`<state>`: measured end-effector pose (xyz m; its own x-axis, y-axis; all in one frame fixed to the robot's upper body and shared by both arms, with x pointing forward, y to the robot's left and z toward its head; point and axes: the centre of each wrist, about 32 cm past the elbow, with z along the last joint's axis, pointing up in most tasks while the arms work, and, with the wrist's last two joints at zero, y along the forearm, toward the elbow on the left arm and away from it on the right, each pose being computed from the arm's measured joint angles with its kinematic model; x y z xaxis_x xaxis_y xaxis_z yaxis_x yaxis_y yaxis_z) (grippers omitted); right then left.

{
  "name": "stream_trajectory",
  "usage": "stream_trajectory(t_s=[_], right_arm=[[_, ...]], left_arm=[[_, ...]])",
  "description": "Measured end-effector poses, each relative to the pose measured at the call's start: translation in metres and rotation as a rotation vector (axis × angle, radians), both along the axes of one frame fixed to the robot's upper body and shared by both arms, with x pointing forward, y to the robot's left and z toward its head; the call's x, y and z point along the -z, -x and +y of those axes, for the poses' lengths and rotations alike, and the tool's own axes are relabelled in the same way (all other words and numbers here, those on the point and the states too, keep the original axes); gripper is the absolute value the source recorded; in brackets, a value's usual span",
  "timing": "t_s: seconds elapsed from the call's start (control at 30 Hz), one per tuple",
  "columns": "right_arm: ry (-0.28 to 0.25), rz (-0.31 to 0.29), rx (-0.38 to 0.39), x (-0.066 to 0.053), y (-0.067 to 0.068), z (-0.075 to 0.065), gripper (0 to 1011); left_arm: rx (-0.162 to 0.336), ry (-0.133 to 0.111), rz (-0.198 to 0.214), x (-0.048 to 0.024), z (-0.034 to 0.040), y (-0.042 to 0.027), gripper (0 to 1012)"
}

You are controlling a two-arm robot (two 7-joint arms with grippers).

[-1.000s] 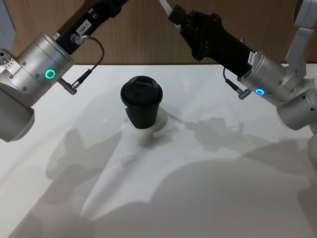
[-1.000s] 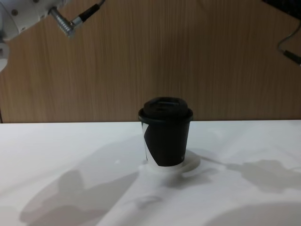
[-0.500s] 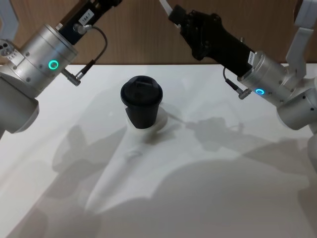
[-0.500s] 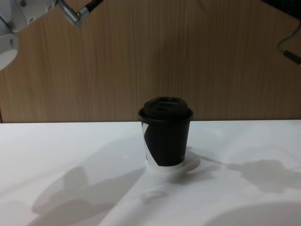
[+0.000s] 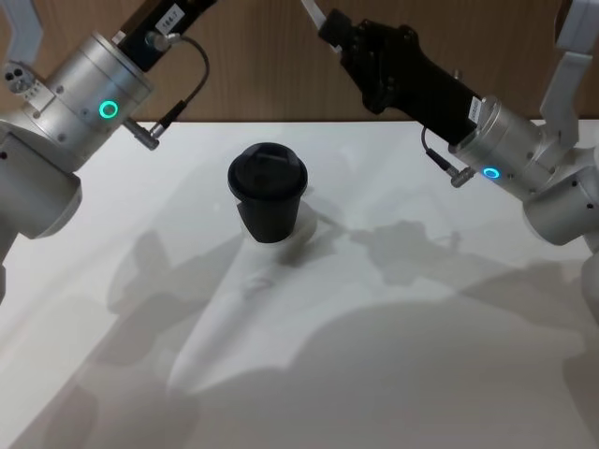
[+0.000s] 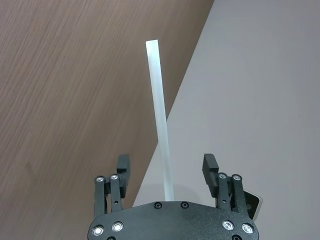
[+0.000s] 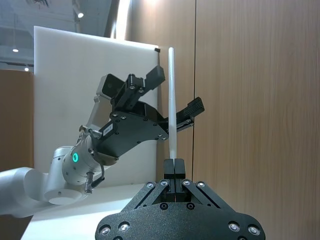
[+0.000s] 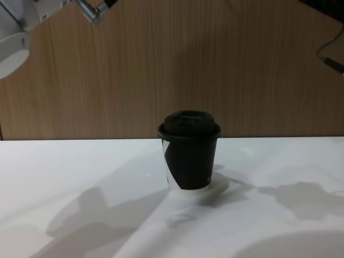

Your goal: Pick up the straw with one hand, pass it to the other hand, and insert it into the cup.

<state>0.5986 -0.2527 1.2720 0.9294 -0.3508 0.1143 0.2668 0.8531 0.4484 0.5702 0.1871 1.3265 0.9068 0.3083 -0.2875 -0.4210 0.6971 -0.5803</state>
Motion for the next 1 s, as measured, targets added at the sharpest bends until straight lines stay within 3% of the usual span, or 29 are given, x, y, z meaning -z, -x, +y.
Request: stream_trajectory(t_s=[0.53, 0.6, 0.9, 1.0], right_arm=[[0.0, 0.0, 0.0, 0.0, 0.0, 0.0, 7], [0.0, 0.0, 0.0, 0.0, 0.0, 0.0, 7], [0.0, 0.0, 0.0, 0.0, 0.0, 0.0, 8], [0.0, 0.0, 0.0, 0.0, 0.0, 0.0, 8]], left_arm=[[-0.012, -0.006, 0.004, -0.0033, -0.0042, -0.0041, 500], [-0.013, -0.006, 0.004, -0.0036, -0.0045, -0.0044, 386], [-0.011, -0.005, 0.006, -0.0042, -0.0049, -0.0047, 110], [-0.009, -0.005, 0.007, -0.0042, -0.0047, -0.0047, 74]])
